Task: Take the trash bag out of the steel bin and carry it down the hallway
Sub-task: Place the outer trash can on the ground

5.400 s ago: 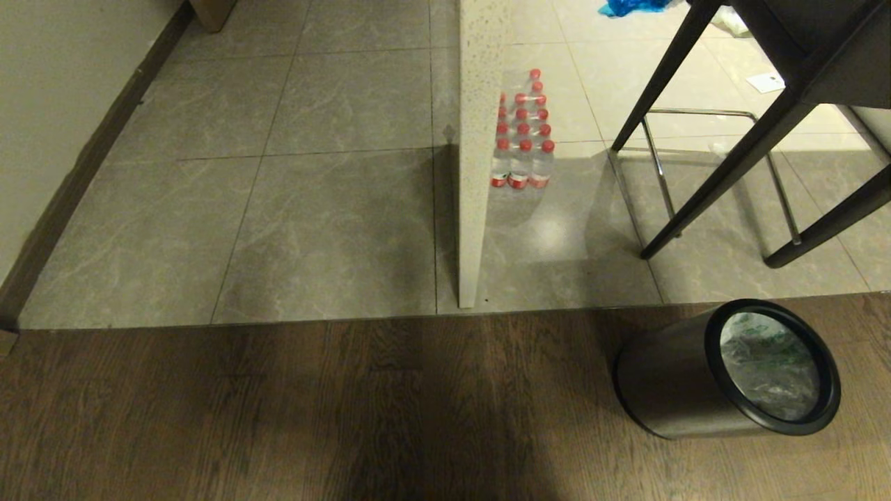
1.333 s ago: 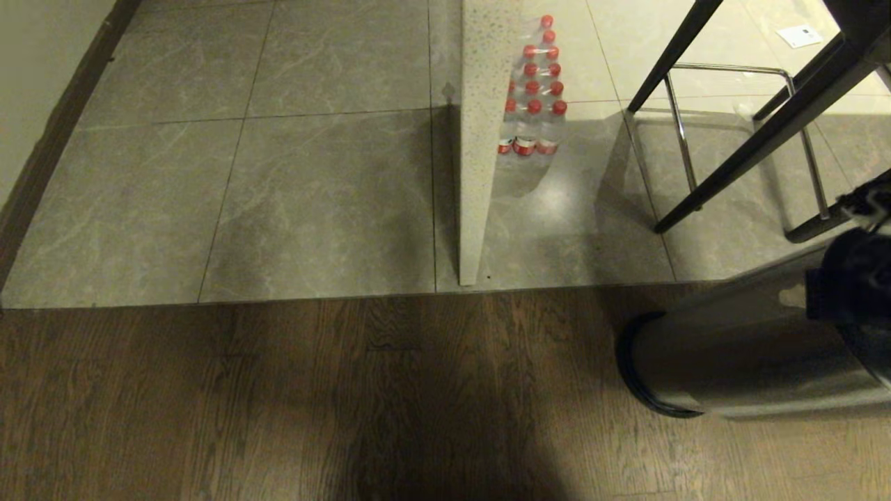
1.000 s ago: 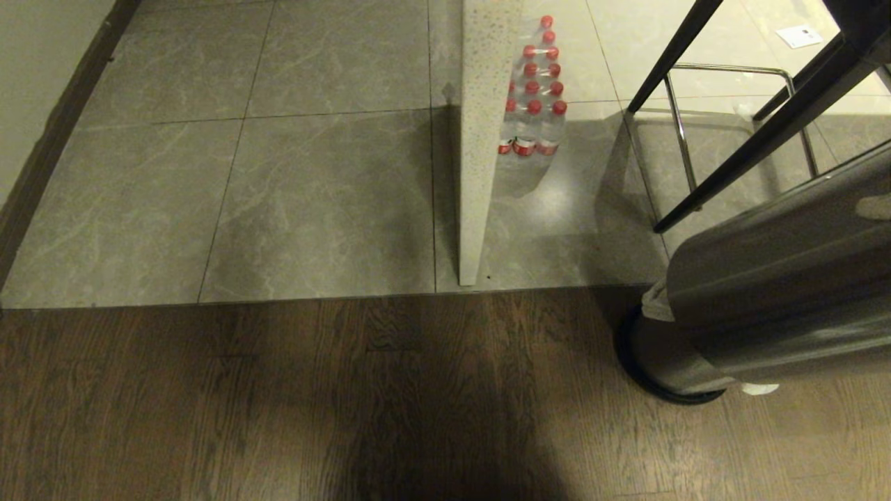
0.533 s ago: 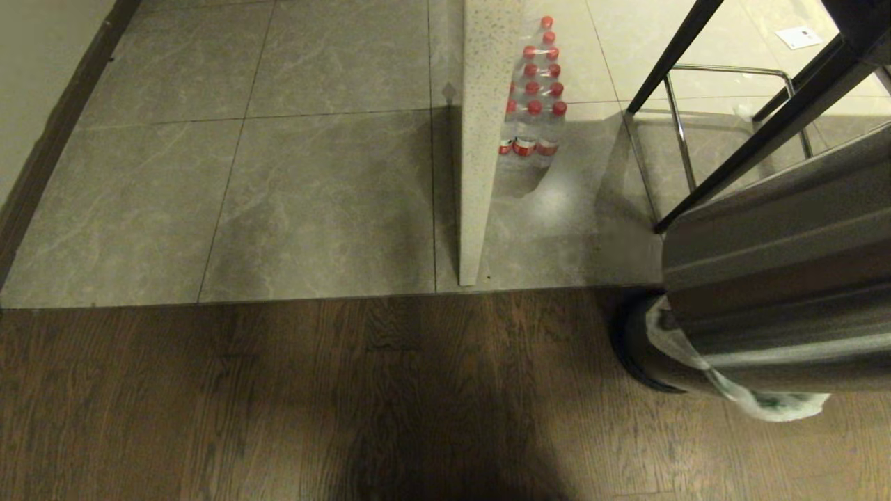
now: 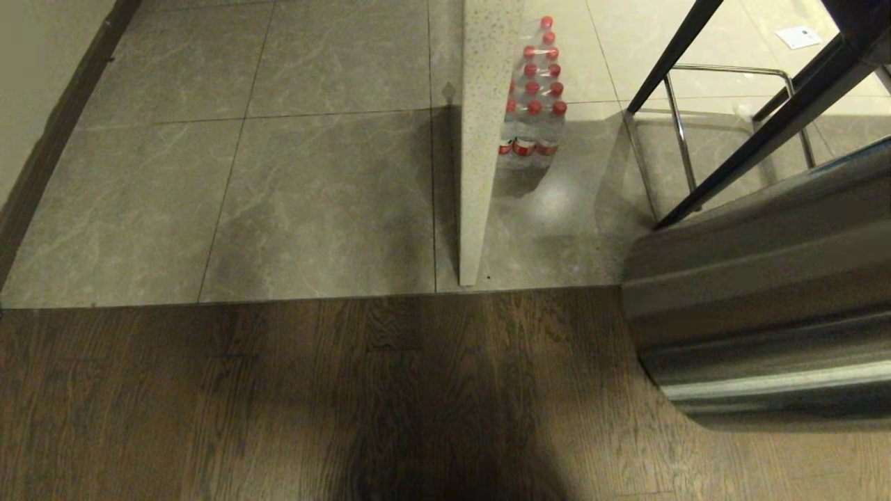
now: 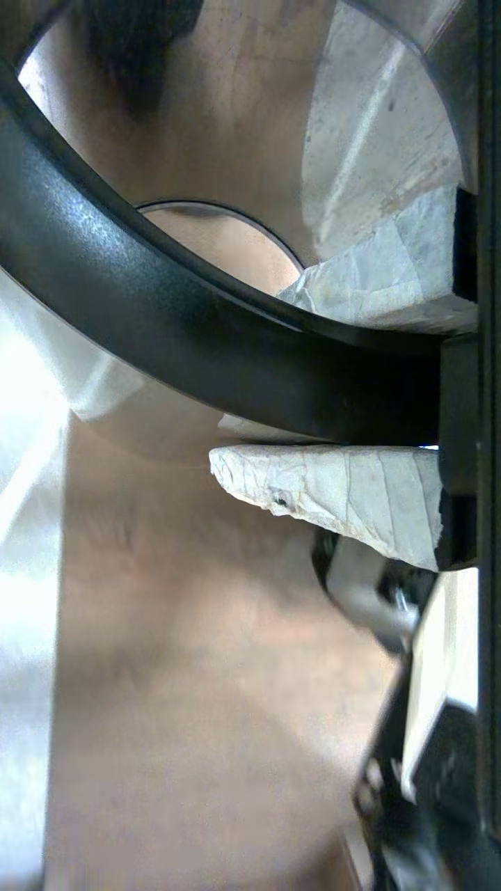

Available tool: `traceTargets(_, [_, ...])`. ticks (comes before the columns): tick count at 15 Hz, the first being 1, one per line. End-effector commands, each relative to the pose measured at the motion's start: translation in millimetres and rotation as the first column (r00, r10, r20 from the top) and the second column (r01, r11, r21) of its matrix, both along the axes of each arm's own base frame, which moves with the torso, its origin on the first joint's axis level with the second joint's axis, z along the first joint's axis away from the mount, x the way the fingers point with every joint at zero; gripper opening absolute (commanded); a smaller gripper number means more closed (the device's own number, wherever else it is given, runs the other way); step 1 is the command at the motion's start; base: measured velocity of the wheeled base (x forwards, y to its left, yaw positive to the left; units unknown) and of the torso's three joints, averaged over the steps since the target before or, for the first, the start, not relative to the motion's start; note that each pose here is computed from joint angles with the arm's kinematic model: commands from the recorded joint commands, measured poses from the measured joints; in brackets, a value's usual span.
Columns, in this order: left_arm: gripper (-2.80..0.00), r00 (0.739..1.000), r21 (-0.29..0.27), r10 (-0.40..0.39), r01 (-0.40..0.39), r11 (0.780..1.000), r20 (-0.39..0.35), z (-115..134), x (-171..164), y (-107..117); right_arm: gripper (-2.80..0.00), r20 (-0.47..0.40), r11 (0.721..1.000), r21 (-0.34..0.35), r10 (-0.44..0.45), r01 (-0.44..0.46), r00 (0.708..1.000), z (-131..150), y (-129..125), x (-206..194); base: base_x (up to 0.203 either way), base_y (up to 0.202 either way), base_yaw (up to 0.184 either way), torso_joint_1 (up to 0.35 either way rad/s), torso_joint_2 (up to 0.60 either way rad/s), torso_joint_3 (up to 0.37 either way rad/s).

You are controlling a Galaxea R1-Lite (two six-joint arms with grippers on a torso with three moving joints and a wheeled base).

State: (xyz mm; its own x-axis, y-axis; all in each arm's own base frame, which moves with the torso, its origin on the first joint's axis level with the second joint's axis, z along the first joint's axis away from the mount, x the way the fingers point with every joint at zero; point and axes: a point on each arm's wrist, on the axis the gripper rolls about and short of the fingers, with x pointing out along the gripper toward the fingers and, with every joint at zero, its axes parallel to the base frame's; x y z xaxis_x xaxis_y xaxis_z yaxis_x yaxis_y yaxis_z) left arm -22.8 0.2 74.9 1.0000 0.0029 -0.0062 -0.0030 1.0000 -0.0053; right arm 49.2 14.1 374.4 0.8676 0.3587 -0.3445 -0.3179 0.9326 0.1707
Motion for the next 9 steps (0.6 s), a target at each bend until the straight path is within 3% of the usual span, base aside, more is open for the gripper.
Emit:
traceTargets(1, [-2.8, 1.0, 0.0, 0.0, 0.0, 1.0, 0.001, 0, 0, 0, -2.8, -0.067, 1.0, 0.013, 0.013, -0.012, 0.998, -8, 6, 25, 0.0, 0.0, 0.0, 0.0, 0.0, 0.0])
traceTargets(5, [-2.8, 1.0, -0.001, 0.0, 0.0, 1.0, 0.001, 0, 0, 0, -2.8, -0.08, 0.999, 0.03, 0.024, -0.021, 0.997, -28, 25, 106, 0.0, 0.0, 0.0, 0.0, 0.0, 0.0])
traceTargets(9, [-2.8, 1.0, 0.001, 0.0, 0.0, 1.0, 0.0, -1, 0, 0, -2.8, -0.079, 0.999, -0.038, -0.018, 0.015, 0.997, -79, 49, 211, 0.0, 0.0, 0.0, 0.0, 0.0, 0.0])
